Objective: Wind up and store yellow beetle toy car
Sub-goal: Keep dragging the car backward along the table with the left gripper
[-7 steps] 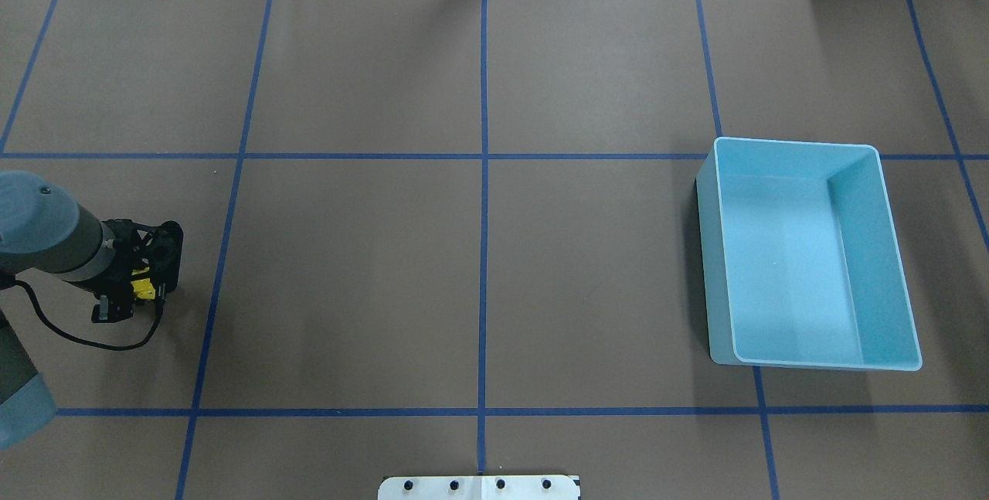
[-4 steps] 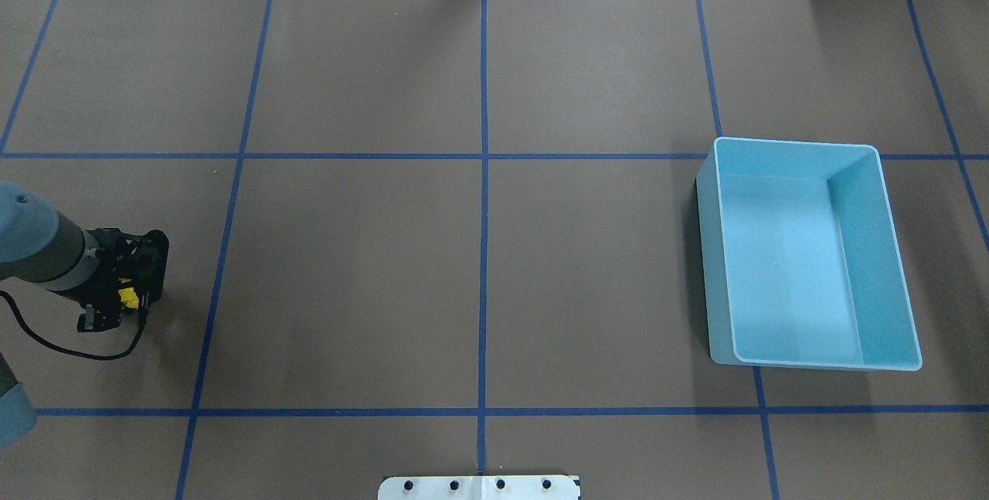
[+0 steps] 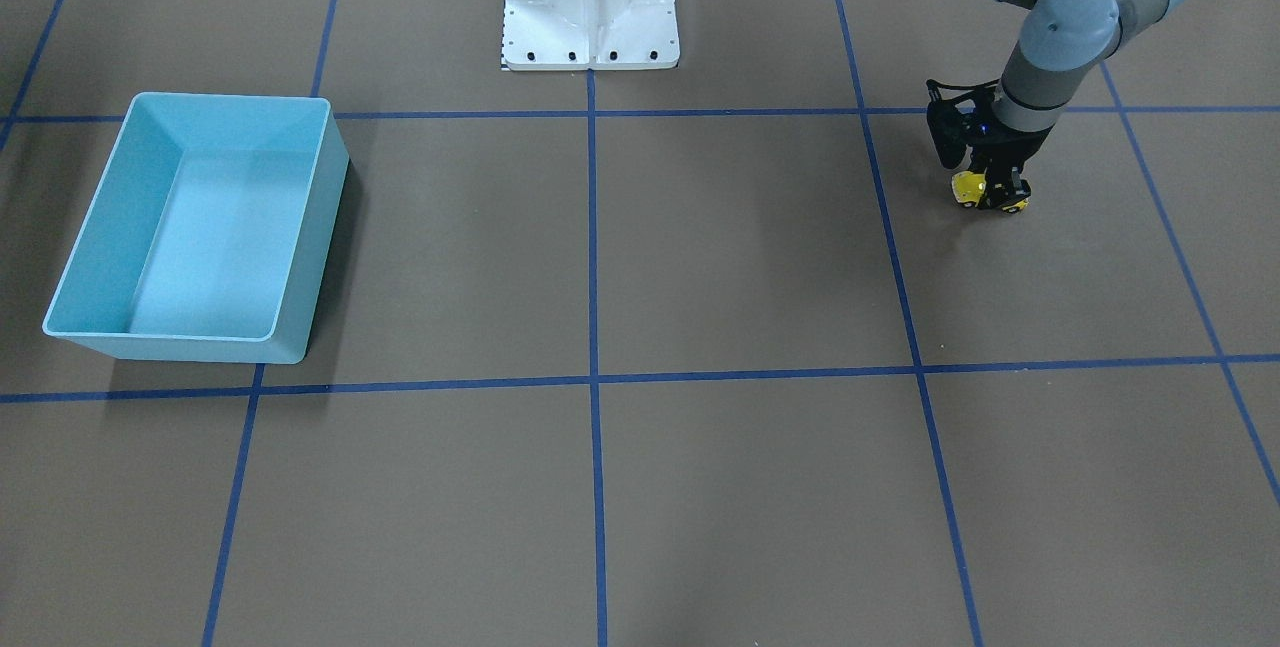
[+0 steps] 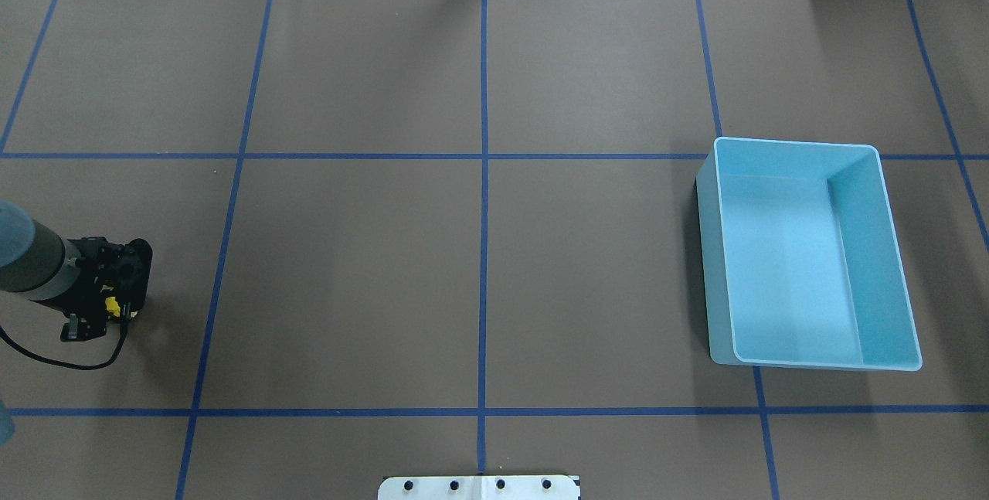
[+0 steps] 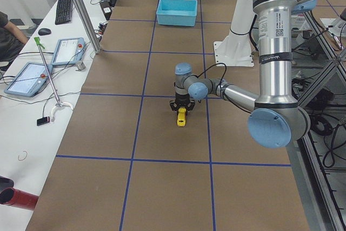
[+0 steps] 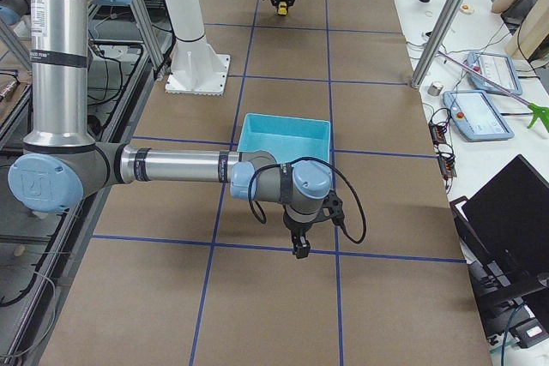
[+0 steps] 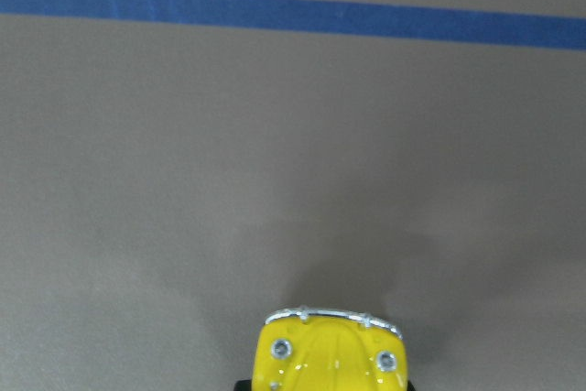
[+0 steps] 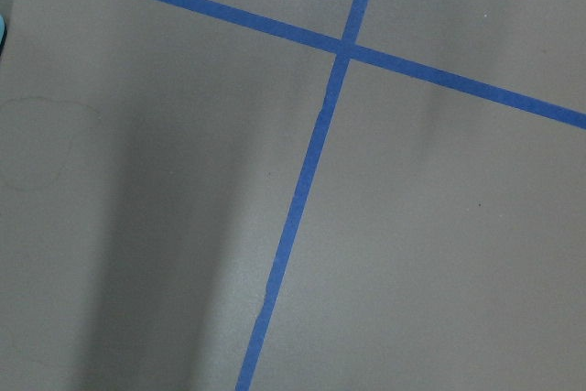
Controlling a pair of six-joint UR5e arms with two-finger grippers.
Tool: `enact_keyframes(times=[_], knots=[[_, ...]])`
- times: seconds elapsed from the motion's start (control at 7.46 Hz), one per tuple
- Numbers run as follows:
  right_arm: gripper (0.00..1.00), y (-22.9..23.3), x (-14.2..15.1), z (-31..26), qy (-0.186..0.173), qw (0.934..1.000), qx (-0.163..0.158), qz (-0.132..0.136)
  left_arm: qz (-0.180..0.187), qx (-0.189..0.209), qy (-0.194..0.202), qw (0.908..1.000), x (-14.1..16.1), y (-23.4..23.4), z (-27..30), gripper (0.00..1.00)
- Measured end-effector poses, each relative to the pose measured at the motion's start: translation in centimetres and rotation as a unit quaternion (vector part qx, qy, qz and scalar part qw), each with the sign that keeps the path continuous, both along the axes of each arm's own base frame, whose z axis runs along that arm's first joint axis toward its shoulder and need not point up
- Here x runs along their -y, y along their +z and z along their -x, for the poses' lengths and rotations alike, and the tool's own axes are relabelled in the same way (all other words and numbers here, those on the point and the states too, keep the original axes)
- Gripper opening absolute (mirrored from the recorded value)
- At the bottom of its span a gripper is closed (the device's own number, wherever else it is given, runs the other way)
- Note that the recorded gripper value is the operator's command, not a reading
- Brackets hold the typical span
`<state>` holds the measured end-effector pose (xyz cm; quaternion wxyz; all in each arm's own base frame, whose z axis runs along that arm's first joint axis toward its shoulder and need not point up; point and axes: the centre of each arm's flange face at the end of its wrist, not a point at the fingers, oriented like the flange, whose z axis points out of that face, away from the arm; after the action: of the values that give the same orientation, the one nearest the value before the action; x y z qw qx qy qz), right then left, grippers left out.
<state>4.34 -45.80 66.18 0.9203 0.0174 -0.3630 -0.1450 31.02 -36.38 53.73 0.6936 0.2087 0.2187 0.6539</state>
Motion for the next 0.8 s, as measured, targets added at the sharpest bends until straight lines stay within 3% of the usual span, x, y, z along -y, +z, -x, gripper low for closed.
enact_keyframes(times=[0.8], knots=[[1.0, 0.0, 0.0, 0.0, 0.0, 1.0, 0.0, 0.0, -0.001, -0.014, 0.006, 0.9999, -0.5, 1.7, 1.3, 0.0]])
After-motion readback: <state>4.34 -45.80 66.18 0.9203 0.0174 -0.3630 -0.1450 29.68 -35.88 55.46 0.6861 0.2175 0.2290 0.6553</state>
